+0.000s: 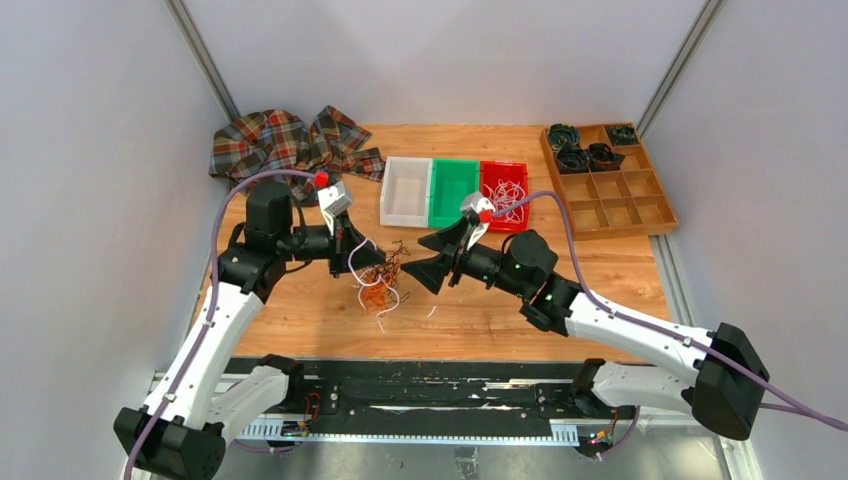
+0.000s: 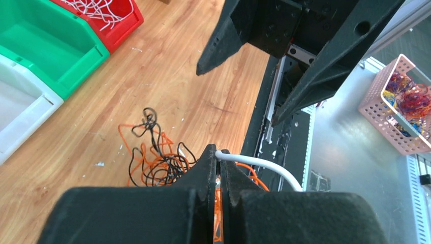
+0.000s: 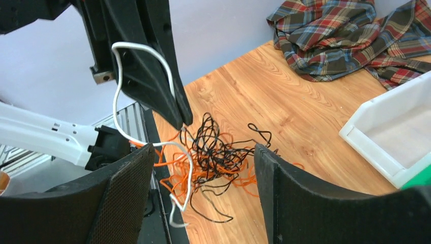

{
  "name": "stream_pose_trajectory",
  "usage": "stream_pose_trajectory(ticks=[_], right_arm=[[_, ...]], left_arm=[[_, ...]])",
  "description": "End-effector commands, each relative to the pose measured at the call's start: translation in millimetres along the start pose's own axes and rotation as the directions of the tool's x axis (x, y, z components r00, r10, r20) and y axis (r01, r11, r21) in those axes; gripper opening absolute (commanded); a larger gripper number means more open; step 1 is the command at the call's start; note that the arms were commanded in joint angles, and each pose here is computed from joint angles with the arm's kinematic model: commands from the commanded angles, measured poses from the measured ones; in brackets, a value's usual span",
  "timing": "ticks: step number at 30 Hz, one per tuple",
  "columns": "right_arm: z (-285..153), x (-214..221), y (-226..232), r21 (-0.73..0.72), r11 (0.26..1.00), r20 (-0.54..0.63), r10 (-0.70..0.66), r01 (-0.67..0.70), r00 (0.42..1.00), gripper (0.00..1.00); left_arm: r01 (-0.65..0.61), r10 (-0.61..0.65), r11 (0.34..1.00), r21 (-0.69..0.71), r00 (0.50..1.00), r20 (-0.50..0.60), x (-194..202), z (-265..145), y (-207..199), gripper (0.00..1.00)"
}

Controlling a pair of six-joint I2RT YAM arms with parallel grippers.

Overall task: Untangle the cables
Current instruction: Untie the cable.

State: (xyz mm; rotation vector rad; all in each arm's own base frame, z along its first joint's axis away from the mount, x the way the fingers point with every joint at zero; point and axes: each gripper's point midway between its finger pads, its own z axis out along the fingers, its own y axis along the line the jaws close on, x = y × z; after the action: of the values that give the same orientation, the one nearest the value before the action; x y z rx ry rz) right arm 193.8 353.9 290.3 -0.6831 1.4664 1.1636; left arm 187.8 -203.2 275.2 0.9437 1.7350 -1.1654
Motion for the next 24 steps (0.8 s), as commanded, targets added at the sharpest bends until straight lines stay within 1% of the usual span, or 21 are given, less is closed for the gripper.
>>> stream_pose_trajectory(ticks=[1, 5, 8, 11, 15, 17, 20, 24], right_arm=[[-5, -14, 12, -0.083, 0.994, 0.089, -0.067, 0.075, 0.994, 0.71], [14, -13, 10, -0.101, 0.989, 0.082, -0.097, 0.105, 0.992, 0.71], [32, -22, 19, -0.161, 0.98, 0.104, -0.104, 0.12, 0.989, 0.71], [50, -19, 28, -0.203, 0.971, 0.089, -0.106, 0.122, 0.99, 0.72], [69, -12, 30, -0.211, 0.971, 0.09, -0.094, 0.111, 0.991, 0.73], [77, -7, 27, -0.201, 0.975, 0.084, -0.077, 0.093, 0.993, 0.72], [85, 8, 15, -0.164, 0.984, 0.071, -0.055, 0.066, 0.996, 0.69], [89, 41, -11, -0.071, 0.996, 0.02, -0.055, 0.057, 0.998, 0.65]], left_arm=[[-0.03, 0.029, 0.999, 0.025, 0.998, 0.059, -28, -3, -12, 0.01], [-0.014, 0.011, 0.999, 0.049, 0.997, 0.071, -35, -4, -19, 0.01], [-0.014, 0.01, 0.999, 0.05, 0.997, 0.074, -36, -5, -21, 0.01], [-0.012, 0.008, 0.999, 0.052, 0.997, 0.078, -39, -6, -22, 0.01], [-0.008, 0.003, 0.998, 0.055, 0.997, 0.08, -40, -6, -23, 0.01], [-0.008, 0.004, 0.998, 0.059, 0.997, 0.081, -41, -6, -24, 0.01], [-0.007, 0.001, 0.998, 0.07, 0.996, 0.087, -47, -7, -29, 0.01], [-0.015, 0.006, 0.996, 0.085, 0.995, 0.102, -58, -11, -36, 0.01]])
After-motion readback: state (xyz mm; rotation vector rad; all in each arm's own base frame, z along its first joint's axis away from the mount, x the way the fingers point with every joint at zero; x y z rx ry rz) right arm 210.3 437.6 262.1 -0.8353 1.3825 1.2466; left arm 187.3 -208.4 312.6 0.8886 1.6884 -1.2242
